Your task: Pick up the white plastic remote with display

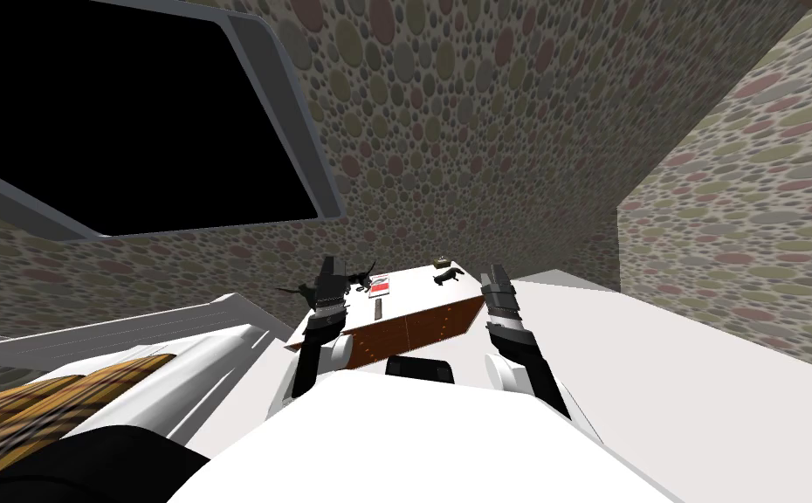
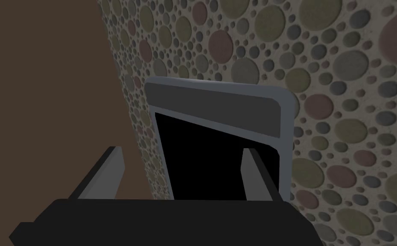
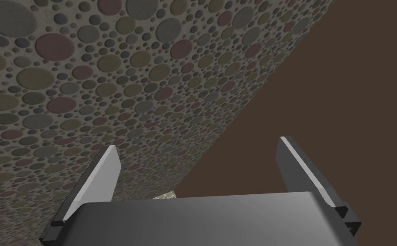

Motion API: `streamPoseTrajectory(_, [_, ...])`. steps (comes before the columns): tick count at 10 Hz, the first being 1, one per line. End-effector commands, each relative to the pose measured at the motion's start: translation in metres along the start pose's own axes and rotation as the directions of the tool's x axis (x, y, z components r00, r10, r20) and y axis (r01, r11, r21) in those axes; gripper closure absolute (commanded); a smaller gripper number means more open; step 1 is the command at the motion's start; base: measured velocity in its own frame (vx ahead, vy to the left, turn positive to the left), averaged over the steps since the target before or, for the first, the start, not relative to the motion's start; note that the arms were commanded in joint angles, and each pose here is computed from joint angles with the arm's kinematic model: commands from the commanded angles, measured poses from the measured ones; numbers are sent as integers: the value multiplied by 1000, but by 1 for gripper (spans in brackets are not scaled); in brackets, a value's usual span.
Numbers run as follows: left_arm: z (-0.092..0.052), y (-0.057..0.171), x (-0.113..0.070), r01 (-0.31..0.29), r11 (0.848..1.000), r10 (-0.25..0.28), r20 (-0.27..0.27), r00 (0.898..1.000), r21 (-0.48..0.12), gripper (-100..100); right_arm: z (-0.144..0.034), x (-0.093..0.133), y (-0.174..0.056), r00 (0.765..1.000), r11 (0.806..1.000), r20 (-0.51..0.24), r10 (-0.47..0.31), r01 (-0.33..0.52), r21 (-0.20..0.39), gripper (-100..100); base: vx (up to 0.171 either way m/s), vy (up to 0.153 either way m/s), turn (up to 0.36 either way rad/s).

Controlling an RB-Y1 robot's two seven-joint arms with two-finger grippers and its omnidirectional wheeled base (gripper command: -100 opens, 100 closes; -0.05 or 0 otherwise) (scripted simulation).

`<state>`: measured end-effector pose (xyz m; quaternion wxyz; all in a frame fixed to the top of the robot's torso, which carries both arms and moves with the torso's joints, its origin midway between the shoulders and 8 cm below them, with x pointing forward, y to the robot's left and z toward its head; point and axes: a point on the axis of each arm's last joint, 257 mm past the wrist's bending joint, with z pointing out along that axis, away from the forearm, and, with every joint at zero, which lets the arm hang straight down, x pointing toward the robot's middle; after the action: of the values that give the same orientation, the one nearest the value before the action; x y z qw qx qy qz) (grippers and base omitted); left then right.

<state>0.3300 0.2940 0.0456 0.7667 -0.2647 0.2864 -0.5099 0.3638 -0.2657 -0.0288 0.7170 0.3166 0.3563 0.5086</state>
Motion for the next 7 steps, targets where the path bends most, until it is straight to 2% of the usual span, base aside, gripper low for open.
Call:
streamPoseTrajectory(1, [1, 6, 6, -16, 1000, 16, -44, 999, -10, -100, 0, 0, 0, 1000, 1000, 0, 0, 0, 0, 0, -7, -5, -20])
streamPoseTrajectory(3, [2, 12, 11, -32, 999, 30, -81, 996, -22, -100, 0, 0, 0, 1000, 1000, 0, 0, 0, 0, 0, -19, -6, -17])
streamPoseTrajectory(5, [3, 31, 17, -66, 996, 57, -140, 989, -63, -100, 0, 0, 0, 1000, 1000, 0, 0, 0, 0, 0, -24, -5, -25])
streamPoseTrajectory(6, [4, 30, 18, -70, 996, 61, -150, 987, -60, -100, 0, 0, 0, 1000, 1000, 0, 0, 0, 0, 0, -27, -8, -11])
streamPoseTrajectory(7, [5, 42, 22, -94, 992, 78, -183, 980, -84, -100, 0, 0, 0, 1000, 1000, 0, 0, 0, 0, 0, -29, -14, -21])
